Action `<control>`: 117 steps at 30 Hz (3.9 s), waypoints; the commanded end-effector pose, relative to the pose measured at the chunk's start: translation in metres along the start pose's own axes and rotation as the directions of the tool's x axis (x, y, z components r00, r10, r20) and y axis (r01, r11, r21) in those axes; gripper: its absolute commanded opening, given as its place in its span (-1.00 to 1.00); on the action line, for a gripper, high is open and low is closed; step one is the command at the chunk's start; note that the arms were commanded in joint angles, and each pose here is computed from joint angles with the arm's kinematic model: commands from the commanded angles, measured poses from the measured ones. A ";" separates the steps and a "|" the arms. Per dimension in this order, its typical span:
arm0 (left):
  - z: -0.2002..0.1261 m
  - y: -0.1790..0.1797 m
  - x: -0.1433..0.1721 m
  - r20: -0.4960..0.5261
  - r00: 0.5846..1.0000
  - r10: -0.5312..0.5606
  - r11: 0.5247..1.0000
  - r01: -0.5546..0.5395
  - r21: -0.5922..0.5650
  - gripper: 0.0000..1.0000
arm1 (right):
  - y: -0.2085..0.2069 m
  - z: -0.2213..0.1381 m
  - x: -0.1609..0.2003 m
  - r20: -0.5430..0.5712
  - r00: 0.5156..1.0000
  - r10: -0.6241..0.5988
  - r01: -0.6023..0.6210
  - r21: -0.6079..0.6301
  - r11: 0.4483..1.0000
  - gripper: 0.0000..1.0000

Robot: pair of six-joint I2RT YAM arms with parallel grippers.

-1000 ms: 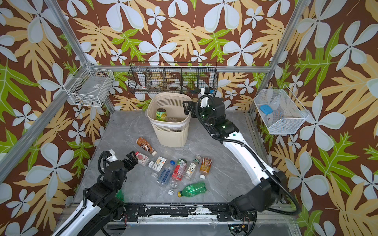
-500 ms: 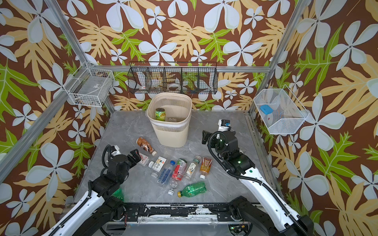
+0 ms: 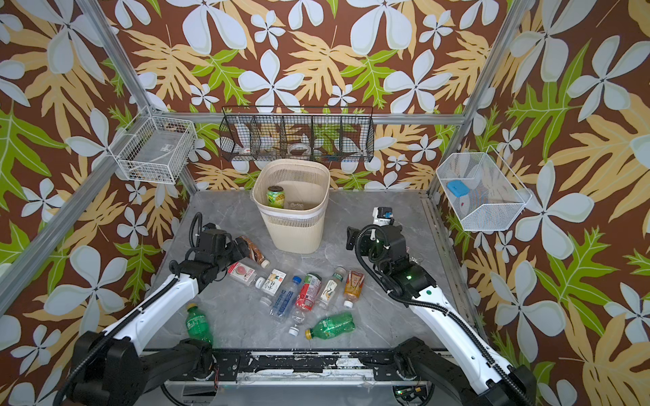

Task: Throw the plastic bottles in the bin
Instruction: Pick up the plastic bottle from the middle-left of the table, then throw the plastic bottle into the trash bin.

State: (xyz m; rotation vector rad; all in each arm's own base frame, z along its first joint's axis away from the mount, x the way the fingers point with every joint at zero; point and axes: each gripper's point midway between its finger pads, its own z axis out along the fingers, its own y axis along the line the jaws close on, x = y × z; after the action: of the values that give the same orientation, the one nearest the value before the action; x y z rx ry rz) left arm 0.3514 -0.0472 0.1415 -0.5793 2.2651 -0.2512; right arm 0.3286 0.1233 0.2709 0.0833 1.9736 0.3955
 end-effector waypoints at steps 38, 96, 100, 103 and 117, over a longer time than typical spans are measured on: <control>0.115 -0.005 0.042 -0.264 0.964 0.014 0.999 -0.023 -0.029 0.39 | -0.011 -0.008 -0.007 0.033 0.997 -0.071 0.069 0.056 0.996 0.99; -0.139 -0.289 -0.141 0.315 0.936 -0.159 0.677 -0.129 0.725 -0.09 | -0.013 -0.025 -0.009 0.058 0.997 -0.041 0.038 0.049 0.998 0.99; -0.107 -0.311 -0.136 0.277 0.956 -0.102 0.697 -0.130 0.706 -0.09 | -0.015 -0.029 -0.010 0.062 0.997 -0.047 0.043 0.057 0.997 0.99; -0.093 -0.315 -0.133 0.260 0.961 -0.090 0.708 -0.122 0.696 -0.09 | -0.016 -0.029 -0.009 0.061 0.997 -0.047 0.043 0.057 0.997 0.99; -0.080 -0.309 -0.127 0.245 0.965 -0.090 0.729 -0.104 0.677 -0.06 | -0.014 -0.028 -0.009 0.059 0.997 -0.051 0.048 0.053 0.997 0.99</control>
State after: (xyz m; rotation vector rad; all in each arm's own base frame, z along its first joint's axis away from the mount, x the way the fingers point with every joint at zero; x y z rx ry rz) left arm 0.4695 -0.2583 0.3801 -0.1843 1.7495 -0.9138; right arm 0.3090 0.1027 0.2832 0.0787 1.9283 0.3188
